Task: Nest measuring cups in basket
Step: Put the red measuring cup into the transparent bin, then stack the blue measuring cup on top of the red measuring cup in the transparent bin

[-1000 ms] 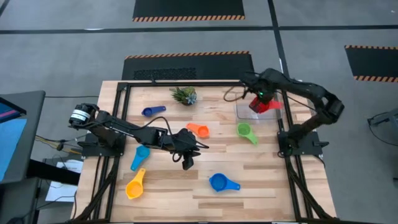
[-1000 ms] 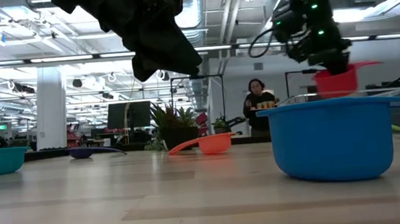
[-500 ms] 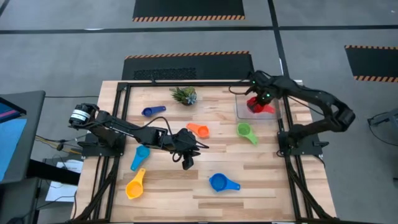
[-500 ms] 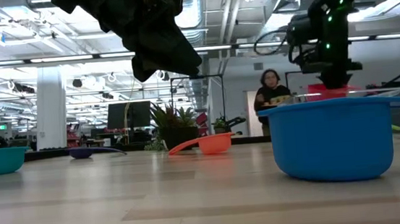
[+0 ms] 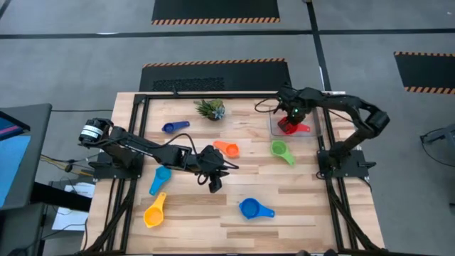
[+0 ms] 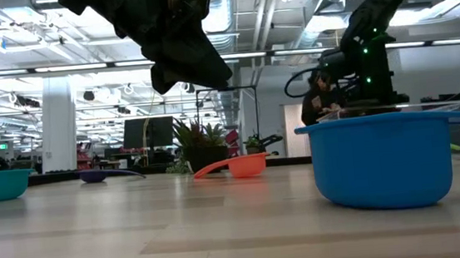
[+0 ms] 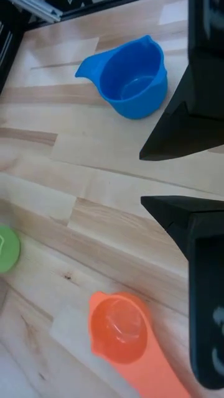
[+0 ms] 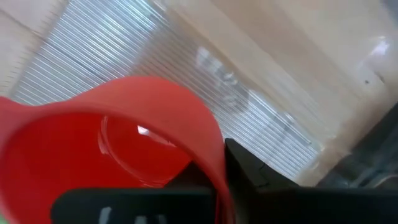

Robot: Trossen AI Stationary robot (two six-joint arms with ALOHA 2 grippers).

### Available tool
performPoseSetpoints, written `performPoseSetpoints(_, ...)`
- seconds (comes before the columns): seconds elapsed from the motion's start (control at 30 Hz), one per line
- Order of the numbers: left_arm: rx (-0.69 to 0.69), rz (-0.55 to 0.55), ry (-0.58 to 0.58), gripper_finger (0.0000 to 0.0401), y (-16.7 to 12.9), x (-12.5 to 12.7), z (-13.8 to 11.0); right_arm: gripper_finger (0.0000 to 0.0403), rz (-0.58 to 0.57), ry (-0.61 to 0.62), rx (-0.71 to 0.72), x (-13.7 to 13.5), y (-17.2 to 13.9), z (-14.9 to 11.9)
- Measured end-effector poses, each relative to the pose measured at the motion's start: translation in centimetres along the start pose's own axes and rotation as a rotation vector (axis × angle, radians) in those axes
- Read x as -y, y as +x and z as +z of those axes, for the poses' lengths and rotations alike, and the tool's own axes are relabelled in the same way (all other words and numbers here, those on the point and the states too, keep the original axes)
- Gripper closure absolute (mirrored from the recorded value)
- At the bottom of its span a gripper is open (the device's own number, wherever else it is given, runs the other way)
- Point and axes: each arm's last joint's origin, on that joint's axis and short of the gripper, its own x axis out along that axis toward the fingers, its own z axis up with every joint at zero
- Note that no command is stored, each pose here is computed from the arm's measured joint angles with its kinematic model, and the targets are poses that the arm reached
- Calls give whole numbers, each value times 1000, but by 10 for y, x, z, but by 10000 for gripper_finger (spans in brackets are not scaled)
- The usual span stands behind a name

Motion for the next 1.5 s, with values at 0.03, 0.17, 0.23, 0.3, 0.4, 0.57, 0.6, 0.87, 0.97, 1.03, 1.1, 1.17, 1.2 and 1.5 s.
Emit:
performPoseSetpoints(0.03,0,1,0,313,0,0,0,353,0,-1,-4,0,1,0)
performPoseSetpoints(0.17,0,0,0,313,0,0,0,349,-1,-2,-4,0,1,0)
performPoseSetpoints(0.23,0,1,0,313,0,0,0,348,0,-3,3,0,-1,0)
performPoseSetpoints(0.3,0,0,0,313,0,0,0,347,1,-17,15,1,-4,-1)
performPoseSetpoints(0.4,0,1,0,313,0,0,0,347,2,-43,30,2,-10,-4)
performPoseSetpoints(0.57,0,0,0,313,0,0,0,346,7,-44,66,4,-18,-6)
performPoseSetpoints(0.6,0,0,0,313,0,0,0,346,10,-43,71,4,-19,-6)
performPoseSetpoints(0.87,0,1,0,313,0,0,0,346,30,-43,66,3,-19,-6)
performPoseSetpoints(0.97,1,2,0,313,0,0,0,346,30,-43,62,3,-18,-6)
performPoseSetpoints(1.03,1,2,0,313,0,0,0,347,30,-41,62,3,-18,-6)
performPoseSetpoints(1.1,2,3,0,313,0,0,0,346,30,-26,62,3,-18,-6)
performPoseSetpoints(1.17,2,3,0,313,0,0,0,344,29,-21,61,3,-18,-6)
performPoseSetpoints(1.2,2,3,0,313,0,0,0,342,29,-21,62,3,-18,-6)
performPoseSetpoints(1.5,2,3,0,313,0,0,0,260,29,-33,62,3,-18,-6)
